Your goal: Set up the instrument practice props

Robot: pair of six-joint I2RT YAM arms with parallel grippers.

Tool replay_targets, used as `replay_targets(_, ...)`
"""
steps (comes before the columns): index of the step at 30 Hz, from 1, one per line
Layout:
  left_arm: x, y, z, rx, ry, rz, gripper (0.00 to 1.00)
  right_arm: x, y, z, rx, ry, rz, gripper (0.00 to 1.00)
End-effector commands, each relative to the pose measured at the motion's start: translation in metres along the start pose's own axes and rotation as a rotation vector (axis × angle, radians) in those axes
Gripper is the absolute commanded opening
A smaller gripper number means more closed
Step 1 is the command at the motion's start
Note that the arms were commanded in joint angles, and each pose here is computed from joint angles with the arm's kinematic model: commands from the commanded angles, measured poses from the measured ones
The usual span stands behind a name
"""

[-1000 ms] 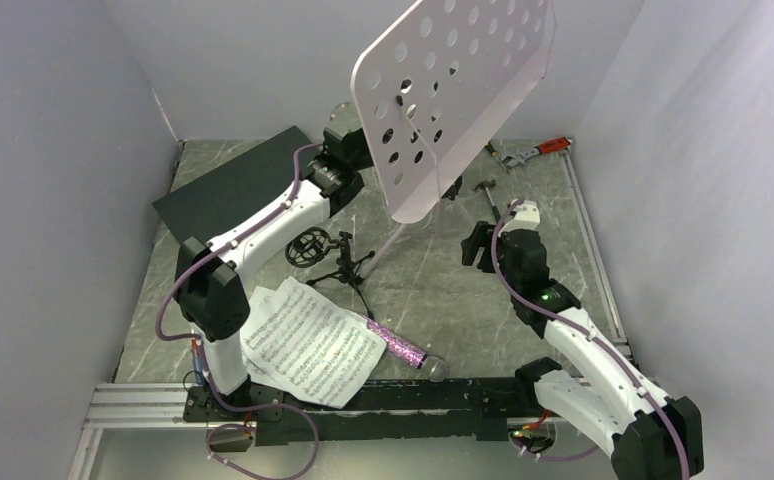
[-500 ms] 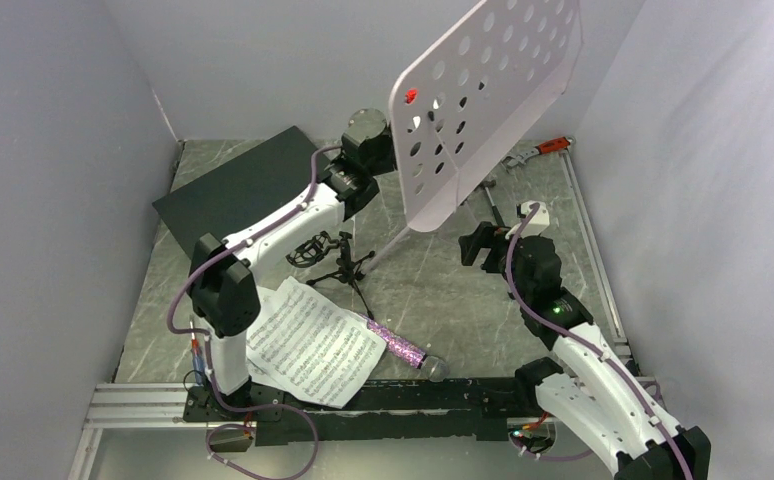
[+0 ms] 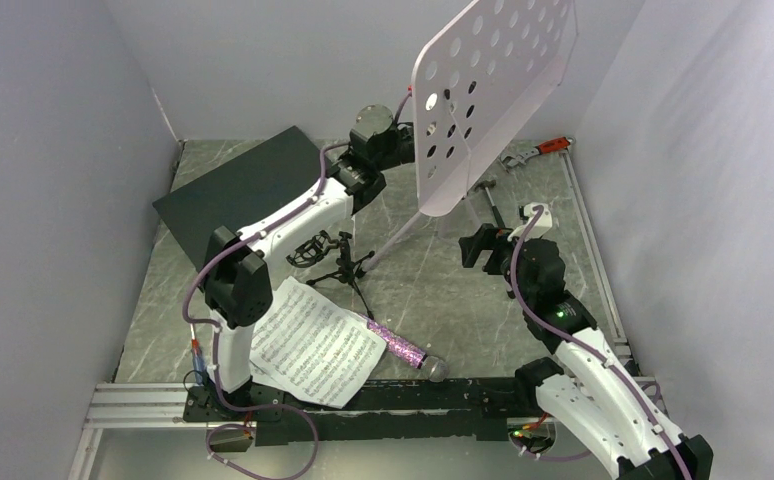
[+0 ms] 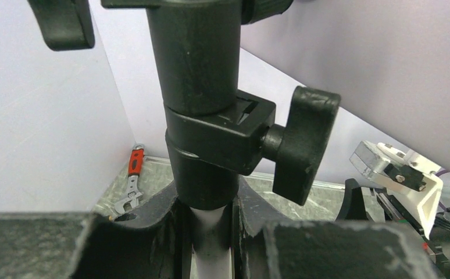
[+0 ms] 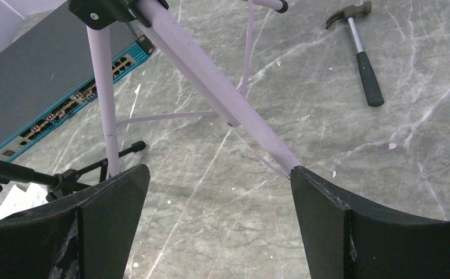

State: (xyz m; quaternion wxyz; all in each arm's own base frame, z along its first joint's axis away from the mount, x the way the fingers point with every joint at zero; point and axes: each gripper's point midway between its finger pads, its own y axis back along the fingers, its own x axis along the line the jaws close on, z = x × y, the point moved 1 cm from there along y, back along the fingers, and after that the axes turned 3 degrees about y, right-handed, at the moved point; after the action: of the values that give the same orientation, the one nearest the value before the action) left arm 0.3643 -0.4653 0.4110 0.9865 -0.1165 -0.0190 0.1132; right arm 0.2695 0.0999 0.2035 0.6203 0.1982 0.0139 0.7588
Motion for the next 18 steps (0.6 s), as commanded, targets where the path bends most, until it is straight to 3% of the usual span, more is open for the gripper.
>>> replay_targets(1,-0.015,0.001,0.117,-0.321,-0.237,-0.028,0.03,0.0,0.002,0.006,-0.028,-0.002,-0.002,0.96)
replay_targets(10,-0.006,0.002,0.113,-0.335,-0.208,0.028,0.03,-0.003,0.001,0.005,-0.024,-0.002,-0.016,1.0)
replay_targets(18,-0.003,0.003,0.109,-0.341,-0.19,0.046,0.17,-0.006,-0.002,0.003,-0.007,-0.002,-0.043,1.0)
